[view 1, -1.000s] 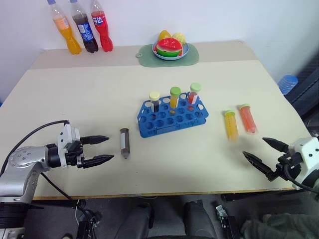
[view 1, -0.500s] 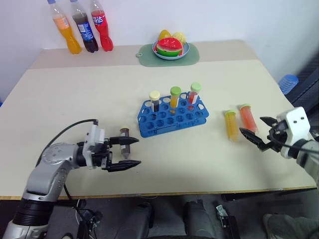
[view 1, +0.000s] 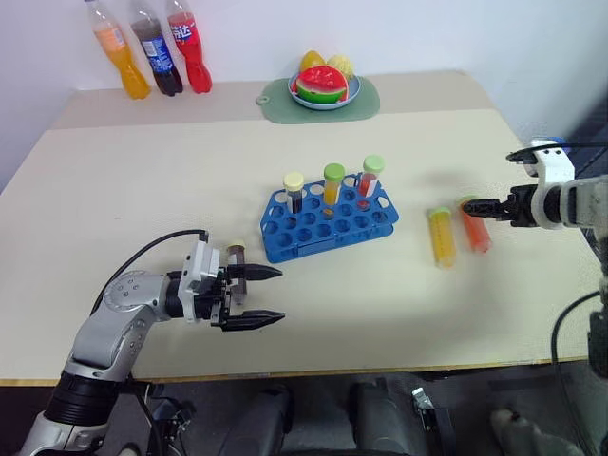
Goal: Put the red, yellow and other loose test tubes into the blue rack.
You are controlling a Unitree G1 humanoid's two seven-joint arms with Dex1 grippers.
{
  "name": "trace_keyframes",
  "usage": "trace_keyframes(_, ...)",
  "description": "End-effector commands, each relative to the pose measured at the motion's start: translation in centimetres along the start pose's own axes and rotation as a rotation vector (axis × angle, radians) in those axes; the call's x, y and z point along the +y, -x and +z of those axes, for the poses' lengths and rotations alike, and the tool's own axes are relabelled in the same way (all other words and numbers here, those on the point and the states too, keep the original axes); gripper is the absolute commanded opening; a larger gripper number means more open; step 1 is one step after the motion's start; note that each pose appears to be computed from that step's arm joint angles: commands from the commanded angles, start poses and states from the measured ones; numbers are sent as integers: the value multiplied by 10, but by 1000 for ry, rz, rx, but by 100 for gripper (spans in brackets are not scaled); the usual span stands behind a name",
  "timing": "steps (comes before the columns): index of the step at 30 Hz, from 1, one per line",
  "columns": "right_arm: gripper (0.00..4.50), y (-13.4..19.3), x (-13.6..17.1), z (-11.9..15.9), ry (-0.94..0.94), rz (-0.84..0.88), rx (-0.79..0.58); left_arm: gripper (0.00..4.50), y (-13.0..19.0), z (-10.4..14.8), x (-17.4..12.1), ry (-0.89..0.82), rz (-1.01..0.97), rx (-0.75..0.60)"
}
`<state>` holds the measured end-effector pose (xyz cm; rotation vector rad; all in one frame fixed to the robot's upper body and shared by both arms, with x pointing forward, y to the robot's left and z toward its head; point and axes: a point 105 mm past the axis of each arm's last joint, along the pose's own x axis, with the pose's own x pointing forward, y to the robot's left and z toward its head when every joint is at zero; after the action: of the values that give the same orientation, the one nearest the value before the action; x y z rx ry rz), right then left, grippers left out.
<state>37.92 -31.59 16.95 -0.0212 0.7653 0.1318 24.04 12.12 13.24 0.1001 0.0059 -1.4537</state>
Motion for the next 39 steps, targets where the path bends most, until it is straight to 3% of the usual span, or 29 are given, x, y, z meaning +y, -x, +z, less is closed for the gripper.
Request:
trace_keyframes(1,439,-10,-9,0,43,-45,28,362,0,5,-7,-22,4,-9)
trace_keyframes(6,439,-27,-14,-10,113,-94,90,362,4,8,-12,3,31,-19)
trace_keyframes(9,348,-33,-8,-13,154,-59,125,368,7,8,-13,1,44,-7)
trace_keyframes(14,107,-34,-4,-12,202,-33,140,368,8,9,-15,8,54,-6)
trace_keyframes(15,79,-32,-7,-12,213,-40,135,368,7,8,-15,8,52,-7)
trace_keyframes(20,78,-16,-20,14,336,-80,-13,368,4,9,-10,-1,50,-13)
trace_keyframes(22,78,3,-11,49,378,-43,-256,368,4,10,-8,-6,58,-16)
trace_keyframes(26,78,44,24,75,421,80,-651,368,4,9,-2,-7,66,-22)
trace_keyframes(29,78,64,63,70,446,142,-897,368,3,10,5,-13,62,-31)
trace_keyframes(33,78,68,112,54,259,237,-1142,368,4,12,16,-30,66,-42)
trace_keyframes(39,78,42,159,30,205,269,-1255,368,6,15,21,-31,62,-59)
